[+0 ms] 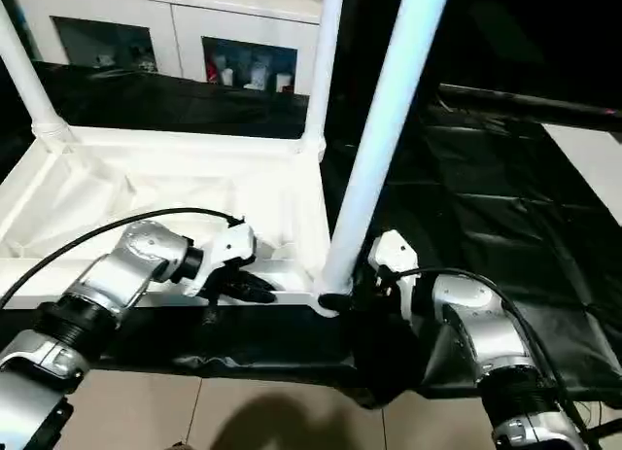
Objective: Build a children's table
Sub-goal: Rotate leg to tighten
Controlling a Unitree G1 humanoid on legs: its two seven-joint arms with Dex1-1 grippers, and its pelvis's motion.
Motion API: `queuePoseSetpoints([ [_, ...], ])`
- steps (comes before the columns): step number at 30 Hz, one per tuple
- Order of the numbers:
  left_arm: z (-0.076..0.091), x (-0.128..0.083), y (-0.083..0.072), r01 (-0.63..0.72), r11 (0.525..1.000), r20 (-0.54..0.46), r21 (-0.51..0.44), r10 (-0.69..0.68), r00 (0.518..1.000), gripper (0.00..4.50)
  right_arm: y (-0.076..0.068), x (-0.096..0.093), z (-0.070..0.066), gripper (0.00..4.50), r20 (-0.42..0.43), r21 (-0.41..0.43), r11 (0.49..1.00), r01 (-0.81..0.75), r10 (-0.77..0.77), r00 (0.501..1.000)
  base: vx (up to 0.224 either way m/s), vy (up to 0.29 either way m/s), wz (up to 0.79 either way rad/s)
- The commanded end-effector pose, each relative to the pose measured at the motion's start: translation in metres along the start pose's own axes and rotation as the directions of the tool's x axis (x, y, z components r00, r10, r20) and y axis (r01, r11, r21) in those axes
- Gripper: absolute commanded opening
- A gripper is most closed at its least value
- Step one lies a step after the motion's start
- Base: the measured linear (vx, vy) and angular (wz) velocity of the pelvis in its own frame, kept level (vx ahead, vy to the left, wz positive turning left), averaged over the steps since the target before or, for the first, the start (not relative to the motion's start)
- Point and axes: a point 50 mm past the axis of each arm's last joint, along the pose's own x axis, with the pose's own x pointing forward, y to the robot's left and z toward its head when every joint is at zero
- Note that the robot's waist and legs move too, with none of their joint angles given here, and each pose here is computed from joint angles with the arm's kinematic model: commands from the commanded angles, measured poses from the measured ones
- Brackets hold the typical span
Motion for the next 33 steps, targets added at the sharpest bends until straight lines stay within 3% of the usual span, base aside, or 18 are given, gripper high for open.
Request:
queuePoseSetpoints([
  [1,-0.013,0.009,-0.010,0.074,0.997,-0.056,-0.029,-0.075,0.996,0.00,0.003,0.002,0.001,3.31,0.001,0.004,1.000,-0.022,0.022,1.000,0.000,0.000,0.00],
  [7,-0.012,0.009,-0.011,0.072,0.997,-0.047,-0.031,-0.074,0.996,0.00,0.001,0.002,0.003,2.72,0.020,0.024,1.000,-0.020,0.020,1.000,0.000,0.000,0.00],
  [15,-0.015,0.010,-0.013,0.089,0.995,-0.049,-0.045,-0.091,0.995,0.00,0.003,0.003,0.002,2.64,0.045,0.046,0.999,-0.025,0.022,0.999,0.000,0.000,0.00],
  [17,-0.015,0.010,-0.013,0.086,0.995,-0.048,-0.046,-0.088,0.995,0.00,0.002,0.003,0.002,2.63,0.065,0.059,0.998,-0.005,0.001,0.998,0.000,0.000,0.00],
  [18,-0.014,0.012,-0.011,0.055,0.998,-0.041,-0.044,-0.056,0.998,0.00,-0.006,0.005,0.005,2.63,0.115,0.106,0.991,0.084,-0.096,0.989,0.000,0.000,0.00],
  [20,-0.009,0.019,-0.001,-0.085,0.995,-0.015,-0.045,0.084,0.996,0.00,-0.024,0.007,0.006,2.63,0.145,0.216,0.929,0.300,-0.334,0.931,0.000,0.000,0.00],
  [21,-0.006,0.027,0.007,-0.205,0.976,-0.004,-0.069,0.205,0.979,0.00,-0.034,0.010,0.001,2.63,0.128,0.298,0.842,0.449,-0.502,0.856,0.000,0.000,0.00],
  [25,-0.003,0.039,0.012,-0.289,0.947,-0.029,-0.138,0.287,0.957,0.00,-0.031,0.027,0.003,2.62,0.157,0.420,0.774,0.474,-0.576,0.802,0.000,0.000,0.00],
  [29,0.007,0.057,0.012,-0.322,0.929,-0.048,-0.182,0.319,0.947,0.00,-0.021,0.064,0.002,2.59,0.045,0.367,0.731,0.575,-0.632,0.774,0.000,0.000,0.00],
  [33,0.014,0.066,0.015,-0.351,0.917,-0.045,-0.190,0.349,0.936,0.00,-0.014,0.082,0.002,2.59,-0.005,0.297,0.734,0.610,-0.638,0.770,0.000,0.000,0.00],
])
